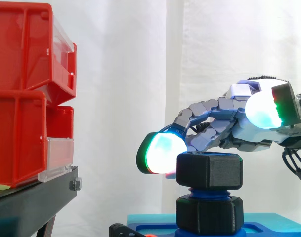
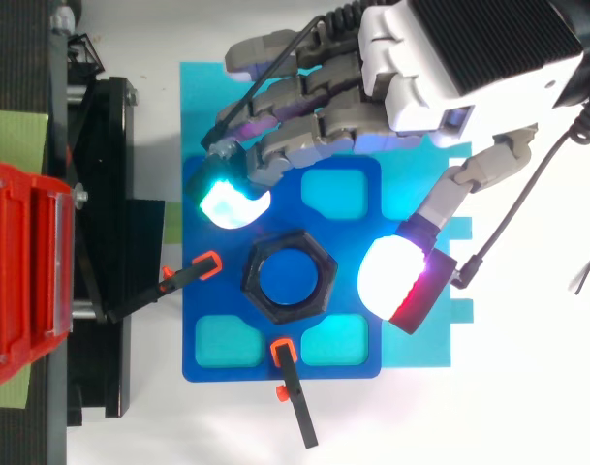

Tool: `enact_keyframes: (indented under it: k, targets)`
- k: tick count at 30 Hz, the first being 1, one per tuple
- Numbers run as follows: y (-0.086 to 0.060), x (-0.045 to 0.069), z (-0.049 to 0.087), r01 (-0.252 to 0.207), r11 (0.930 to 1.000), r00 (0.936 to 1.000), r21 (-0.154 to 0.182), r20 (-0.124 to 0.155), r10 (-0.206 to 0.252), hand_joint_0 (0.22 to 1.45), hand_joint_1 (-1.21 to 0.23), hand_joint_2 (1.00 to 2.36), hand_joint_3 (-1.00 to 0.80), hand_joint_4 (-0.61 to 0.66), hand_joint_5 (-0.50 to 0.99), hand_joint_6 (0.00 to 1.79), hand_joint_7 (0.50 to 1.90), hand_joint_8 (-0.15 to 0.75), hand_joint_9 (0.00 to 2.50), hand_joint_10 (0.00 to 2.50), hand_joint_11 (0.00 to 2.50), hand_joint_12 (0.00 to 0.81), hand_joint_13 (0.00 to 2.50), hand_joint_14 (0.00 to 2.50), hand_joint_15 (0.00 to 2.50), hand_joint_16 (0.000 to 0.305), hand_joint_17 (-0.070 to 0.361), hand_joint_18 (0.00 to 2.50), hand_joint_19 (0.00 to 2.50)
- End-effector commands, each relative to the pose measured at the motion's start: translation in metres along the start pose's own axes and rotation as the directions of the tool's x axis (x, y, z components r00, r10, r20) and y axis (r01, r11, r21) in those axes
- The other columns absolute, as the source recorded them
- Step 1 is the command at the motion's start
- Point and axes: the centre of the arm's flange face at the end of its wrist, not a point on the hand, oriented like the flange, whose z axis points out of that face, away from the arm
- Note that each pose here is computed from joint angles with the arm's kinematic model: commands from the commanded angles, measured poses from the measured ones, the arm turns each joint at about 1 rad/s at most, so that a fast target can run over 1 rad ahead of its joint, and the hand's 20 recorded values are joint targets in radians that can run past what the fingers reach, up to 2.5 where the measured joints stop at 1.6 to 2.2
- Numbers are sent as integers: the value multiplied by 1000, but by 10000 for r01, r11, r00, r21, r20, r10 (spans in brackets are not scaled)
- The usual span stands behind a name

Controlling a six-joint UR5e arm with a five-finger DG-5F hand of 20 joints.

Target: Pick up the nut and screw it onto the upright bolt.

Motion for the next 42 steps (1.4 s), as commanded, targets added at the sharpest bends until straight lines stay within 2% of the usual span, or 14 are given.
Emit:
enact_keyframes:
  k: [1,8,16,19,23,33,42]
  targets:
    - [0,0,0,53,10000,10000,-6,10,-53,484,-309,1000,-500,223,-138,502,715,256,665,0,0,328,477,0,0,36,82,236,71]
    - [3,1,2,62,10000,10000,-34,-3,-62,485,-309,1000,-500,228,-129,503,760,261,677,0,0,332,496,0,0,37,83,258,86]
    - [16,11,12,178,9996,9998,-225,-125,-181,486,-310,1000,-500,232,-128,503,763,263,683,0,0,333,506,0,0,37,84,273,99]
    - [15,16,9,138,9997,9997,-196,-205,-142,486,-310,1000,-500,236,-126,503,761,265,690,0,0,335,514,0,0,38,85,282,105]
    - [14,18,8,136,9997,9998,-196,-173,-139,487,-310,1000,-500,244,-122,503,782,265,696,0,0,336,521,0,0,38,85,289,121]
    - [10,14,4,148,9998,9998,-142,-116,-149,491,-313,1000,-500,277,-91,504,1013,273,731,0,0,336,544,0,0,38,86,310,135]
    - [4,10,0,155,9999,9999,-67,-65,-156,496,-314,1000,-500,226,-57,504,1325,284,753,0,0,332,556,0,0,38,85,333,136]
